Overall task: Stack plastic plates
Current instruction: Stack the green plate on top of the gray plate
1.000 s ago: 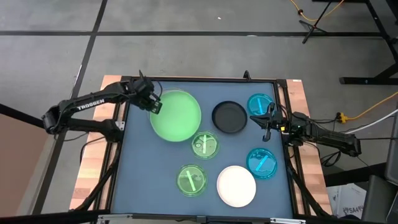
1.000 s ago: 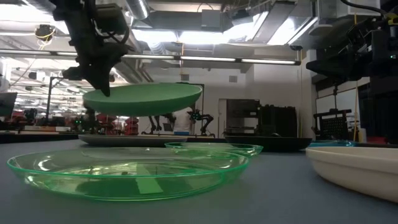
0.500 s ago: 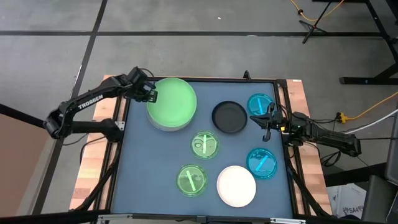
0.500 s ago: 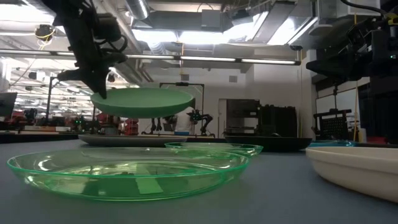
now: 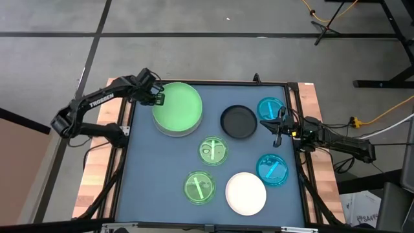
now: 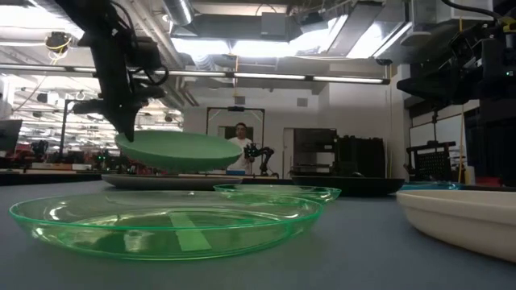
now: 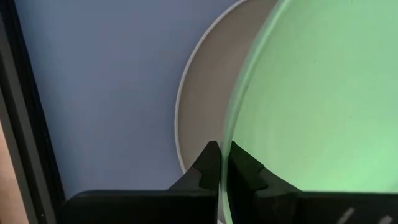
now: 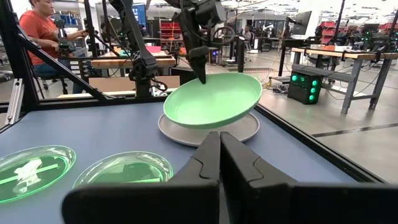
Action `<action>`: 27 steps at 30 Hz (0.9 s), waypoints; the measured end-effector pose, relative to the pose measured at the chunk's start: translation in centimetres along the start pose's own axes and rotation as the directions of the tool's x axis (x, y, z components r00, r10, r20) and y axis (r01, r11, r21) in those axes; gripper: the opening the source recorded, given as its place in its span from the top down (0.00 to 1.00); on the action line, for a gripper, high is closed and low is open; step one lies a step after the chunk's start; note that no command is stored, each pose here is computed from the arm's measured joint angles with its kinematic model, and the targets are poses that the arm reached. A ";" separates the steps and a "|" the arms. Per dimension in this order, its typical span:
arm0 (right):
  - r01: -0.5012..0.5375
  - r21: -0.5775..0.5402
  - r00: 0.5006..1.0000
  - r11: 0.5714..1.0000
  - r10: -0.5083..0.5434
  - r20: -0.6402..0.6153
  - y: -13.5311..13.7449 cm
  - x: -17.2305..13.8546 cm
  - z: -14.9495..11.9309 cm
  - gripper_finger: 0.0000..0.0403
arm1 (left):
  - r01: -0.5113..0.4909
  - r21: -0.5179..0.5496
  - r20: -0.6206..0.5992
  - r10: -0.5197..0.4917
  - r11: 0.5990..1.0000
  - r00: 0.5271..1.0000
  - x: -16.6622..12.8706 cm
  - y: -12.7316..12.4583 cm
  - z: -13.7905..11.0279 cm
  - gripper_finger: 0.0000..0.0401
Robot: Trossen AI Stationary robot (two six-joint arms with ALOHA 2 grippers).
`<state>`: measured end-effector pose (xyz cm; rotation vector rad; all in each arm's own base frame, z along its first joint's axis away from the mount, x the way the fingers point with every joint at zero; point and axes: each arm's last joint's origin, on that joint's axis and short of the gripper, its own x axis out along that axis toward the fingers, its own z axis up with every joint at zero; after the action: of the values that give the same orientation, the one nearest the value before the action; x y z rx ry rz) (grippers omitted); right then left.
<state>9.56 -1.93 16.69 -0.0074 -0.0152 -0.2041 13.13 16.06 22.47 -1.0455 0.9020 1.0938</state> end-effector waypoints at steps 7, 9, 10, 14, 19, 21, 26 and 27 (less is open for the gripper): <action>-0.001 0.000 1.000 1.000 0.001 0.000 0.0 0.0 0.0 1.00 | -0.038 0.000 -0.056 0.038 0.999 0.998 1.5 -0.1 0.3 1.00; 0.000 0.000 1.000 1.000 0.000 0.000 0.0 0.0 0.0 1.00 | -0.045 0.005 -0.067 0.045 0.999 0.997 1.8 -0.2 0.3 1.00; 0.000 0.000 1.000 1.000 0.000 0.000 0.0 0.0 0.0 1.00 | -0.046 0.018 -0.071 0.047 0.999 0.996 1.9 -0.2 0.3 1.00; -0.001 0.000 1.000 1.000 0.001 0.000 0.0 0.0 0.0 1.00 | -0.037 0.044 -0.097 0.041 0.998 0.994 2.3 -0.2 0.3 1.00; 0.000 0.000 1.000 1.000 0.000 0.000 0.0 0.0 0.0 1.00 | -0.052 0.044 -0.119 0.057 0.998 0.991 2.9 -0.3 0.4 1.00; 0.000 0.000 1.000 1.000 0.000 0.000 0.0 0.0 0.0 1.00 | -0.062 0.044 -0.123 0.067 0.997 0.990 3.1 -0.3 0.4 0.99; 0.000 0.000 1.000 1.000 0.000 0.000 0.0 0.0 0.0 1.00 | -0.075 0.046 -0.119 0.080 0.996 0.990 3.3 -0.3 0.5 0.98; -0.001 0.000 1.000 1.000 0.001 0.000 0.0 0.0 0.0 1.00 | -0.077 0.046 -0.114 0.082 0.996 0.990 3.4 -0.3 0.6 0.97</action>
<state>9.56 -1.92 16.70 -0.0071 -0.0155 -0.2036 14.21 17.40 19.52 -1.0546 1.0628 1.0844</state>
